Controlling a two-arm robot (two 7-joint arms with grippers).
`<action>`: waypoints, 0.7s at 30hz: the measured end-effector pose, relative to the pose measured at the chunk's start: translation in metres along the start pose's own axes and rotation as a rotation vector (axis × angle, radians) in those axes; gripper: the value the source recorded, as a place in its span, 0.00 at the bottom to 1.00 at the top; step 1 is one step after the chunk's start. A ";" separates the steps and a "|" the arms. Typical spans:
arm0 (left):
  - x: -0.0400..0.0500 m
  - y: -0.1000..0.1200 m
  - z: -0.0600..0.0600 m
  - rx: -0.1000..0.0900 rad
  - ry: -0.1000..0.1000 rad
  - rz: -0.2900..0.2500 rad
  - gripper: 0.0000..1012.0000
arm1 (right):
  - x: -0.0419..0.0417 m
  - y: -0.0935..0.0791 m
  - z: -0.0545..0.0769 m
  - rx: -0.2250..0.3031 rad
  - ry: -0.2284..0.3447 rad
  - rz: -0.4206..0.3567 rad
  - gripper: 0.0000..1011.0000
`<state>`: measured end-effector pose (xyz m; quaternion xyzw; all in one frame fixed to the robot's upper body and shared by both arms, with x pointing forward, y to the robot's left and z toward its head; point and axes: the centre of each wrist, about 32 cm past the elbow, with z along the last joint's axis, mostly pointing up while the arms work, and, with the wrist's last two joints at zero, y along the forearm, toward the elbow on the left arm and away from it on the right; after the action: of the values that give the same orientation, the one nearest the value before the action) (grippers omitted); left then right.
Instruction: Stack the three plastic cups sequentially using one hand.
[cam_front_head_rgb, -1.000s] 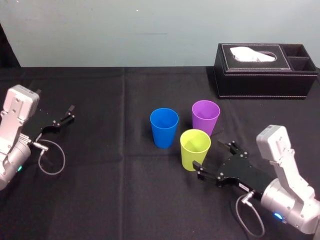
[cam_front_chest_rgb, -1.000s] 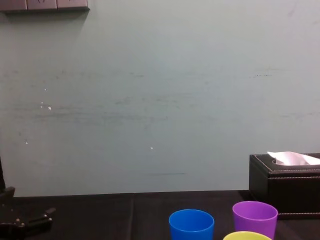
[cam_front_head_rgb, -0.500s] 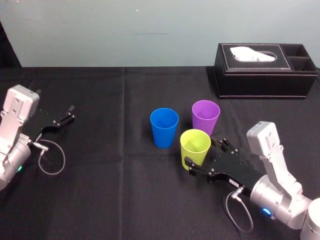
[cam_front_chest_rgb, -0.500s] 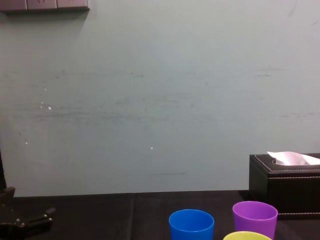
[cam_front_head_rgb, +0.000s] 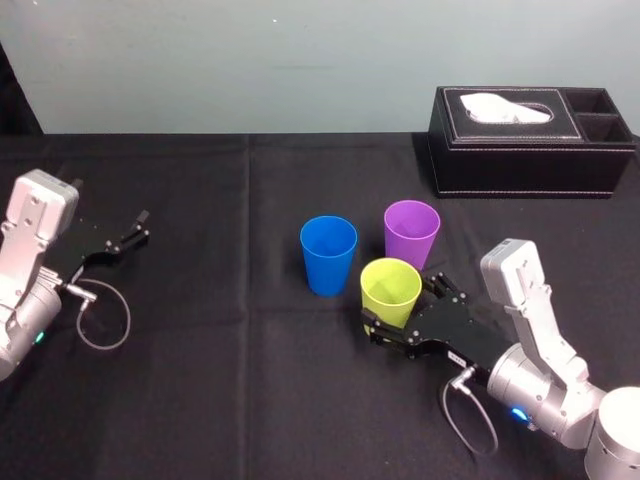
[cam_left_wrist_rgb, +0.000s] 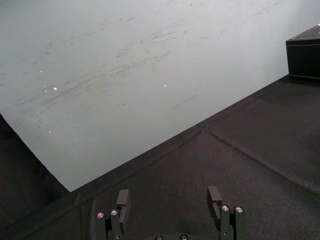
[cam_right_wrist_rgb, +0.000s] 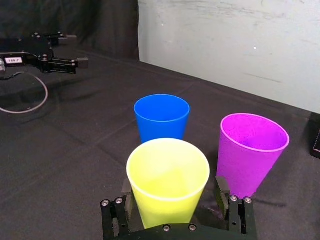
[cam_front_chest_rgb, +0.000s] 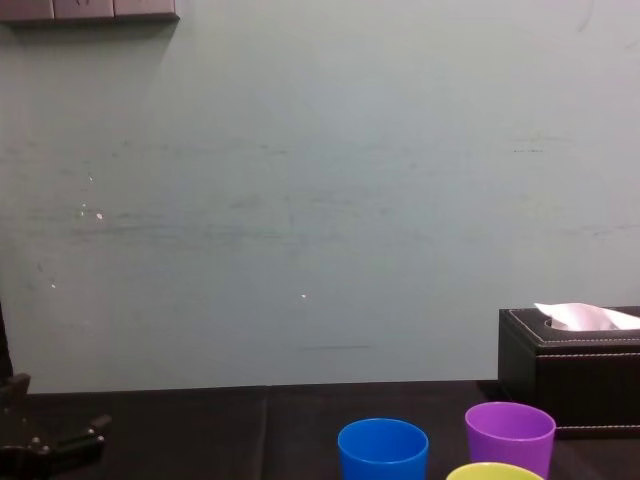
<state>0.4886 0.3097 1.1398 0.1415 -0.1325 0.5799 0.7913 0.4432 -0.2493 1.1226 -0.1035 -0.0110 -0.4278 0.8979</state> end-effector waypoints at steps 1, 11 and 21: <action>0.0000 0.000 0.000 0.000 0.000 0.000 1.00 | 0.0000 0.001 0.000 0.004 0.001 0.001 0.99; 0.0000 0.000 0.000 0.000 0.000 0.000 1.00 | -0.0007 0.006 -0.002 0.026 0.012 0.009 0.99; 0.0000 0.000 0.000 0.000 0.000 0.000 1.00 | -0.0012 0.007 -0.003 0.029 0.023 0.007 0.99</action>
<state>0.4886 0.3096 1.1398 0.1415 -0.1324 0.5799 0.7913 0.4478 -0.2446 1.1179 -0.0857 -0.0065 -0.4257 0.9008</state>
